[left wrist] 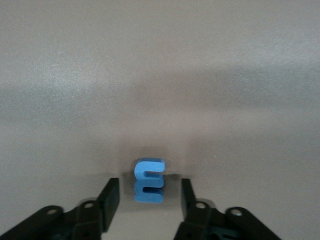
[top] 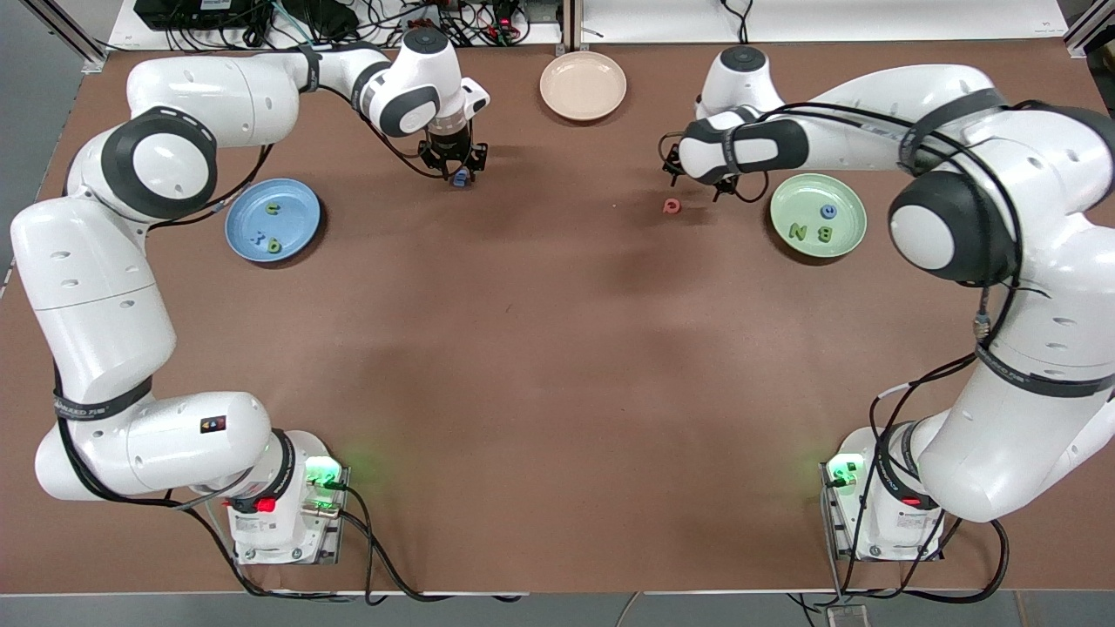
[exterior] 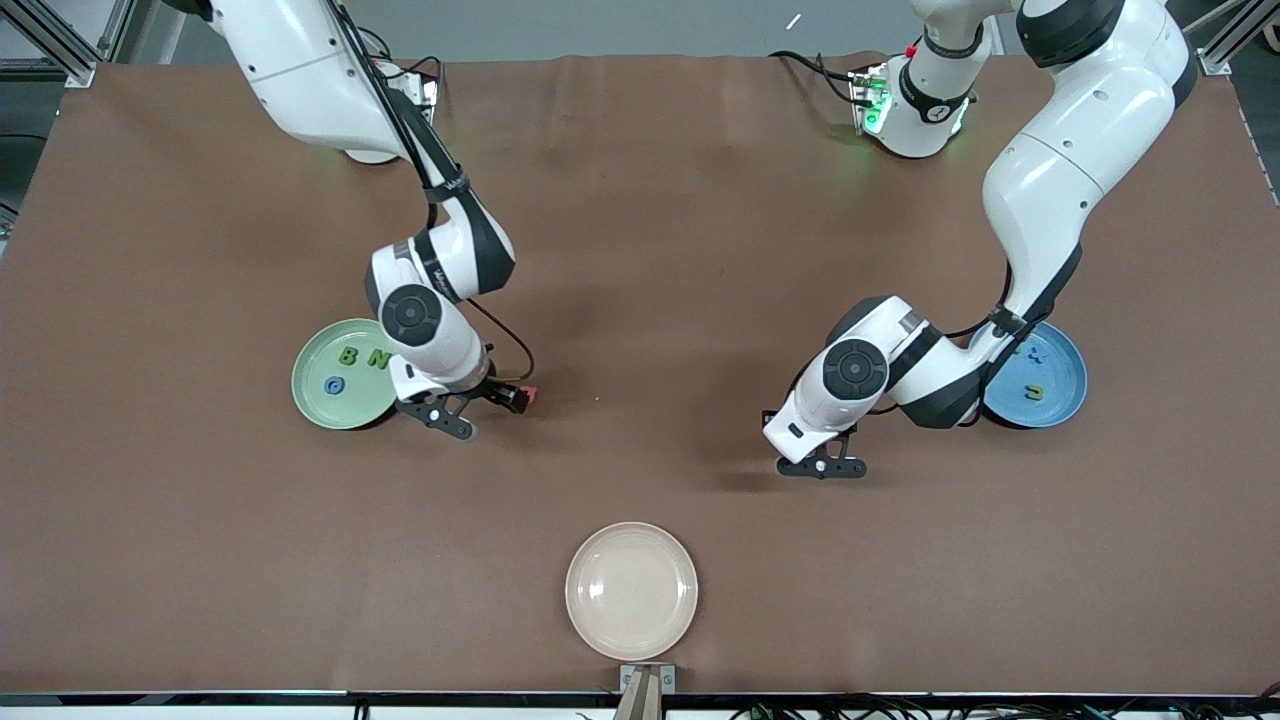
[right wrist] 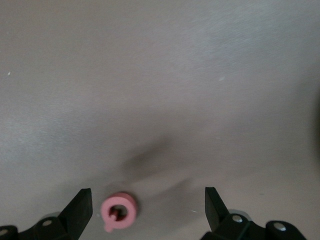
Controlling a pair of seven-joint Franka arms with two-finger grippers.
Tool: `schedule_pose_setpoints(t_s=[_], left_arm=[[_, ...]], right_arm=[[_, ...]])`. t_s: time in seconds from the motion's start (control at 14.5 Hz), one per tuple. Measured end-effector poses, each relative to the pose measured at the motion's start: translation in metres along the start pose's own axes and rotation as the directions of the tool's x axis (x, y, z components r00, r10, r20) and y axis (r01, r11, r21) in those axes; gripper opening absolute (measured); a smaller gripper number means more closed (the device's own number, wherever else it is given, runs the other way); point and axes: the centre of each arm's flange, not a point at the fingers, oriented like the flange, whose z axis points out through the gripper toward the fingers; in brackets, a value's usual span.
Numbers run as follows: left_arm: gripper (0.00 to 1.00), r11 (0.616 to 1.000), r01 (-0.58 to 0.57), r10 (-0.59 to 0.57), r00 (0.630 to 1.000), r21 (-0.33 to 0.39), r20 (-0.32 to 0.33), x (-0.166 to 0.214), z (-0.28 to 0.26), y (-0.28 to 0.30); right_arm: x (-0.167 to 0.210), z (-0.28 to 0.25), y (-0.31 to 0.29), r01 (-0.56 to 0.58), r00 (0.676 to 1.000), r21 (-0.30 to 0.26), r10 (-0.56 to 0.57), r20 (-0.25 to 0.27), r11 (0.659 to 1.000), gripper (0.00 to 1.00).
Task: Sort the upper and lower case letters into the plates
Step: 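Grasp the pink q with the right gripper while the left gripper grasps the e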
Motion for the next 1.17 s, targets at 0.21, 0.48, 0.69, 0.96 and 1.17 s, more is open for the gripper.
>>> schedule_pose_setpoints(t_s=[0.21, 0.48, 0.69, 0.96, 1.17], left_arm=[[0.5, 1.0, 0.002, -0.002, 1.0, -0.008, 0.0, 0.0, 0.004, 0.0], [0.3, 1.0, 0.011, -0.011, 1.0, -0.014, 0.001, 0.001, 0.004, 0.0], [0.27, 0.997, 0.07, -0.071, 0.998, -0.016, 0.0, 0.002, 0.003, 0.0], [0.27, 0.993, 0.115, -0.116, 0.993, -0.019, -0.029, 0.014, -0.015, -0.013], [0.27, 0.988, 0.154, -0.154, 0.988, -0.008, -0.004, 0.017, -0.059, -0.043]], right_arm=[[-0.005, 0.009, -0.015, -0.011, 1.0, -0.001, 0.011, -0.002, 1.0, 0.9], [-0.014, 0.015, -0.021, -0.022, 1.0, -0.008, 0.022, 0.001, 1.0, 0.78], [-0.023, 0.017, -0.027, -0.018, 1.0, -0.015, 0.018, 0.006, 1.0, 0.75], [-0.028, 0.024, -0.025, -0.028, 0.999, -0.029, 0.029, 0.014, 0.999, 0.68], [-0.029, 0.025, -0.024, -0.03, 0.999, -0.024, 0.03, 0.01, 0.999, 0.66]])
